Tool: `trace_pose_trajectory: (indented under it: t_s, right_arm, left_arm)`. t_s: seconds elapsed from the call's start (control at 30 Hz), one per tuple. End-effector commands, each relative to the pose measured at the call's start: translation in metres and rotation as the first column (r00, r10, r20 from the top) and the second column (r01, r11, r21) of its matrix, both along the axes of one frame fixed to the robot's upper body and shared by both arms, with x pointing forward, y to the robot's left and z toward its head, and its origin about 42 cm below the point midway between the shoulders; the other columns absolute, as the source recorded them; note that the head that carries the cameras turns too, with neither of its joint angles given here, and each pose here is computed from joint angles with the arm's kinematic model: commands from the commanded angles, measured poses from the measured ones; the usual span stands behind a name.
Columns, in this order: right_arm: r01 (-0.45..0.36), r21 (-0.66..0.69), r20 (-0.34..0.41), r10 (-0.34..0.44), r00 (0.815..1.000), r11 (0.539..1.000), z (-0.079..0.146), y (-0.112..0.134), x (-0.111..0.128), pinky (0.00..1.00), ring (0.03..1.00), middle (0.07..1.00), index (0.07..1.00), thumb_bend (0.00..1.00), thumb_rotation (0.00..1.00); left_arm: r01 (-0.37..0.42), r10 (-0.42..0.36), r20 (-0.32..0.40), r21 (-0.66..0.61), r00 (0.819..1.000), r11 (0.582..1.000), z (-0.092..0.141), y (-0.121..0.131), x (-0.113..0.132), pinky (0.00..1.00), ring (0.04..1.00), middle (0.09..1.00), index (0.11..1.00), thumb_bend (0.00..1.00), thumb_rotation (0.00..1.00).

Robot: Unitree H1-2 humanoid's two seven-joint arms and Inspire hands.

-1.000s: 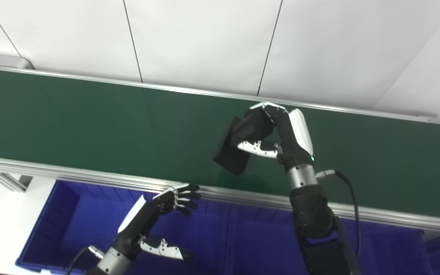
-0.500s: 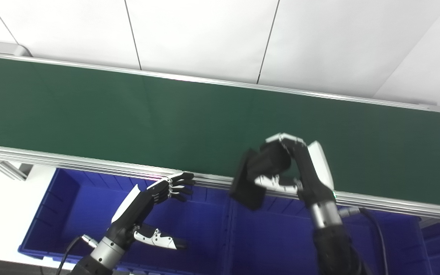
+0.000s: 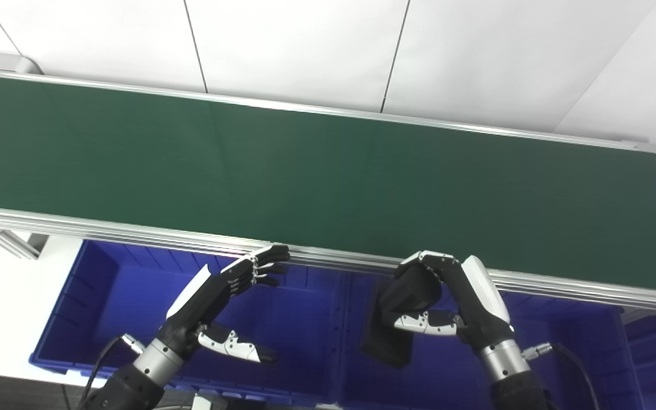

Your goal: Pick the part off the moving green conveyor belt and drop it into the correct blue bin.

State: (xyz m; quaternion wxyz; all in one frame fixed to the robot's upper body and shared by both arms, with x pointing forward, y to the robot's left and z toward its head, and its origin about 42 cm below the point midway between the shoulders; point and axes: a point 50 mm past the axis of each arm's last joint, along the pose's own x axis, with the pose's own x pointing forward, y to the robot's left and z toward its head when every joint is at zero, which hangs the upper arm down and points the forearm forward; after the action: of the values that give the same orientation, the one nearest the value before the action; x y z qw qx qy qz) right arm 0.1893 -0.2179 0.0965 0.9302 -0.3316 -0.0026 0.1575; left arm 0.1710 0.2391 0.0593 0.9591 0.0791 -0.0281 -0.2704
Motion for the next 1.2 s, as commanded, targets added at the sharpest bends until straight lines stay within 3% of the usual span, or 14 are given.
trace_pose_trajectory:
  t_s: [0.0,0.17,0.3,0.37,0.4,0.43,0.5,0.7,0.93,1.17]
  right_arm:
    - [-0.001,-0.005,0.027,0.001,1.000,1.000,0.003,-0.001,0.002,0.34,0.455,0.551,0.489,0.49,0.00]
    - [-0.006,-0.049,0.004,0.006,1.000,0.999,-0.004,-0.002,0.003,0.34,0.457,0.528,0.509,0.49,0.00]
    - [-0.006,-0.110,-0.016,0.004,1.000,0.994,-0.001,-0.004,0.001,0.47,0.443,0.530,0.501,0.51,0.00]
    - [0.003,-0.131,-0.020,-0.005,1.000,0.991,0.000,-0.005,-0.001,0.55,0.642,0.691,0.498,0.51,0.09]
    - [0.010,-0.146,-0.019,-0.013,1.000,0.989,0.000,-0.006,-0.002,0.57,0.684,0.724,0.497,0.51,0.11]
    - [0.014,-0.157,-0.018,-0.017,1.000,0.987,0.001,-0.007,-0.003,0.61,0.748,0.779,0.652,0.62,0.08]
    - [0.030,-0.191,-0.009,-0.032,0.999,0.981,0.002,-0.008,-0.006,0.66,0.808,0.839,0.773,0.73,0.12]
    - [0.060,-0.212,0.001,-0.061,0.998,0.976,0.003,-0.008,-0.015,0.77,0.883,0.913,0.843,0.82,0.26]
    - [0.072,-0.135,-0.002,-0.073,0.997,0.988,0.004,0.000,-0.030,0.73,0.890,0.931,0.913,0.85,0.39]
    - [0.083,0.073,-0.010,-0.083,0.997,0.994,0.006,0.007,-0.045,0.68,0.839,0.917,0.930,0.86,0.40]
  left_arm:
    - [0.011,-0.010,0.014,-0.012,1.000,1.000,0.008,0.007,0.010,0.78,0.838,0.889,0.894,0.94,0.25]
    - [0.034,-0.034,-0.023,0.006,0.999,0.999,0.010,0.010,0.015,0.80,0.840,0.893,0.889,0.95,0.24]
    - [0.053,-0.053,-0.037,0.008,0.998,0.999,0.010,0.012,0.023,0.80,0.842,0.894,0.890,0.96,0.23]
    - [0.057,-0.056,-0.038,0.008,0.998,0.998,0.008,0.012,0.026,0.80,0.839,0.892,0.888,0.95,0.21]
    - [0.058,-0.057,-0.039,0.011,0.998,0.998,0.007,0.012,0.027,0.80,0.839,0.891,0.888,0.95,0.21]
    - [0.058,-0.057,-0.039,0.014,0.998,0.998,0.007,0.012,0.029,0.80,0.840,0.889,0.885,0.95,0.20]
    - [0.057,-0.057,-0.042,0.017,0.998,0.998,0.005,0.011,0.032,0.79,0.839,0.887,0.879,0.95,0.19]
    - [0.064,-0.064,-0.010,0.033,0.998,0.997,0.002,0.006,0.038,0.76,0.808,0.859,0.855,0.96,0.19]
    - [0.059,-0.060,0.002,0.042,0.998,0.997,0.004,0.010,0.035,0.74,0.798,0.850,0.850,0.96,0.19]
    - [0.064,-0.065,0.005,0.047,0.998,0.997,0.005,0.015,0.033,0.75,0.805,0.859,0.855,0.95,0.19]
